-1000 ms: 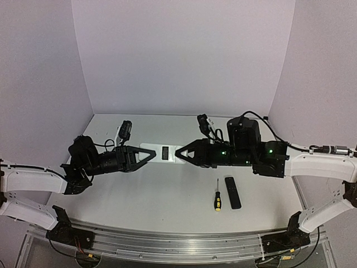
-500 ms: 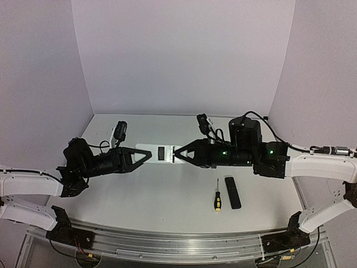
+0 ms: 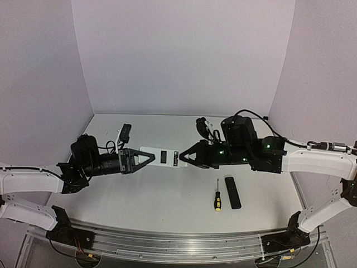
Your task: Unload the batteries from the remote control
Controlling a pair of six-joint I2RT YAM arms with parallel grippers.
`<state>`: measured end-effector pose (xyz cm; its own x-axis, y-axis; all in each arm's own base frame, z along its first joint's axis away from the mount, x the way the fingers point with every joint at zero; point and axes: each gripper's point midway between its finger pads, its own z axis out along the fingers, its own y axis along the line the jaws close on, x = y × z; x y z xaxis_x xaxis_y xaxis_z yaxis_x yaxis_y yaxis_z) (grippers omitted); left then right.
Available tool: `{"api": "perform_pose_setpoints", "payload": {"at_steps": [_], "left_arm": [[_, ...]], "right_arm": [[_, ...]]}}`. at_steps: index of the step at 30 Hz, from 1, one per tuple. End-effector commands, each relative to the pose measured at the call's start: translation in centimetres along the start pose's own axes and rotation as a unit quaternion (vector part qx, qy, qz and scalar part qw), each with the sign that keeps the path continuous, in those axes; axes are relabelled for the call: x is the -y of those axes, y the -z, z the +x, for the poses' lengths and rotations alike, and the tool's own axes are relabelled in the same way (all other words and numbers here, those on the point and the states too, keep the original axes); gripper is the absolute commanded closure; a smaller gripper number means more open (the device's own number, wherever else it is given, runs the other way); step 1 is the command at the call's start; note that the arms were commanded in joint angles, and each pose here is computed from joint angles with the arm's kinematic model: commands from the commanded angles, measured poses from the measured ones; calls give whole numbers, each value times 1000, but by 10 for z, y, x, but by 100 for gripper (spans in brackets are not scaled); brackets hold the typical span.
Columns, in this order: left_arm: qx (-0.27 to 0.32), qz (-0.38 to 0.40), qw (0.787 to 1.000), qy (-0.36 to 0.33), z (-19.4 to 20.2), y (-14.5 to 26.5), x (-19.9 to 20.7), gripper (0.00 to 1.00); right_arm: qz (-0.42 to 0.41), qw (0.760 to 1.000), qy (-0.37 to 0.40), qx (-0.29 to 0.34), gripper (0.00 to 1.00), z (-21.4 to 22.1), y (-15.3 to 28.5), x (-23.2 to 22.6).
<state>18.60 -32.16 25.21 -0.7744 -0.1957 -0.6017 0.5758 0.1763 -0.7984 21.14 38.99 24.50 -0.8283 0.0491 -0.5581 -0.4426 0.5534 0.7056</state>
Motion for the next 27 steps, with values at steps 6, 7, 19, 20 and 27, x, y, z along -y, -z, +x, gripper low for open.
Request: {"api": "perform_pose_setpoints", "payload": {"at_steps": [6,7,19,20,27], "left_arm": [[19,-128,991,32,-16,-13,-58,100],[15,-131,990,40,-15,-13,-67,100],[-56,-120,985,113,7,-20,-133,100],[-63,-125,983,115,8,-22,-137,100],[-117,-168,969,139,21,-33,-170,97]], "right_arm": [[-13,1000,-7,17,100,-29,16,2],[-11,1000,-23,14,100,-33,17,11],[97,975,-198,20,100,-62,36,177],[104,973,-207,17,100,-62,34,187],[154,960,-231,-28,100,-54,-4,256]]}}
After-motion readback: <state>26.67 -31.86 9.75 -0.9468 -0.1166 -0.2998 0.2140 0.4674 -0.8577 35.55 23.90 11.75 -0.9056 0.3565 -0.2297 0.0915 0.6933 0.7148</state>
